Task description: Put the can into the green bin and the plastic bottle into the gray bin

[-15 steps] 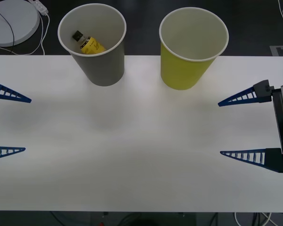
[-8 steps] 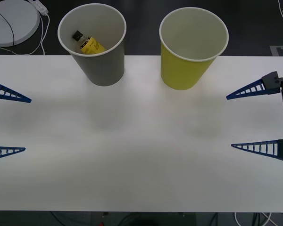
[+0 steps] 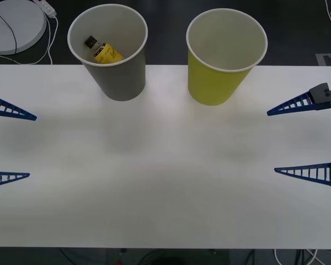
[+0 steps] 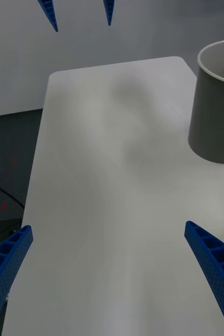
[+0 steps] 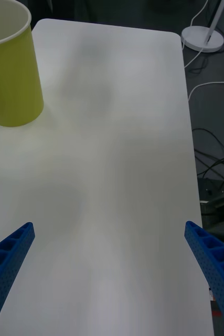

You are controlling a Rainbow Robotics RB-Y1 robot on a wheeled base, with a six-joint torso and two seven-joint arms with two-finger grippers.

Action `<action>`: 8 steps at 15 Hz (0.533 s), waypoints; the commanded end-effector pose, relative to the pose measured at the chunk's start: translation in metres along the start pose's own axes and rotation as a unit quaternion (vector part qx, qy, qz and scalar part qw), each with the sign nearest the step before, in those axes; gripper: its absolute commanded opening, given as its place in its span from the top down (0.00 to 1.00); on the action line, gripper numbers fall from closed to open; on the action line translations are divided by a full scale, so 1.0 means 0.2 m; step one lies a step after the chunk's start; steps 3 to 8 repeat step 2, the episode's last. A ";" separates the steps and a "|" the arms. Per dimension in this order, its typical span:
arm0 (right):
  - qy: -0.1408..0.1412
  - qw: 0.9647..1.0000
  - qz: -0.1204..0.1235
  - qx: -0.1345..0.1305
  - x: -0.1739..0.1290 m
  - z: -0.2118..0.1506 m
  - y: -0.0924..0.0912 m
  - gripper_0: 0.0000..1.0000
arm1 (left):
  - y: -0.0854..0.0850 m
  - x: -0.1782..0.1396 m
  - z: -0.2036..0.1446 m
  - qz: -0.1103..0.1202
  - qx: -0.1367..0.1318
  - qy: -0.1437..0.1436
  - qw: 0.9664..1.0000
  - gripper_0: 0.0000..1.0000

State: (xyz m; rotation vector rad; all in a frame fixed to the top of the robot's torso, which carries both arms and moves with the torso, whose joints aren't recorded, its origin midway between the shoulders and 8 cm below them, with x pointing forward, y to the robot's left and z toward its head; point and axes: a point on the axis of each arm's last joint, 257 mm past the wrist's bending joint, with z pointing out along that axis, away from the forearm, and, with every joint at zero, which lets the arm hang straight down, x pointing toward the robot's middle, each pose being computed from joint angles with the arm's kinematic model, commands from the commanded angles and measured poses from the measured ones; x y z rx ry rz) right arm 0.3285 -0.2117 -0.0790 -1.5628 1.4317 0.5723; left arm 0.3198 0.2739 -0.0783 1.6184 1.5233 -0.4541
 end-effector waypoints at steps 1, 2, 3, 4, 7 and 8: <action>-0.001 1.000 0.002 -0.003 0.00 0.00 0.01 0.00 | 0.00 0.00 0.00 0.000 0.000 0.000 1.000 0.00; -0.001 1.000 0.002 -0.003 0.00 0.00 0.01 0.00 | 0.00 0.00 0.00 0.000 0.000 0.000 1.000 0.00; -0.001 1.000 0.002 -0.003 0.00 0.00 0.01 0.00 | 0.00 0.00 0.00 0.000 0.000 0.000 1.000 0.00; -0.001 1.000 0.002 -0.003 0.00 0.00 0.01 0.00 | 0.00 0.00 0.00 0.000 0.000 0.000 1.000 0.00; -0.001 1.000 0.002 -0.003 0.00 0.00 0.01 0.00 | 0.00 0.00 0.00 0.000 0.000 0.000 1.000 0.00; -0.001 1.000 0.002 -0.003 0.00 0.00 0.01 0.00 | 0.00 0.00 0.00 0.000 0.000 0.000 1.000 0.00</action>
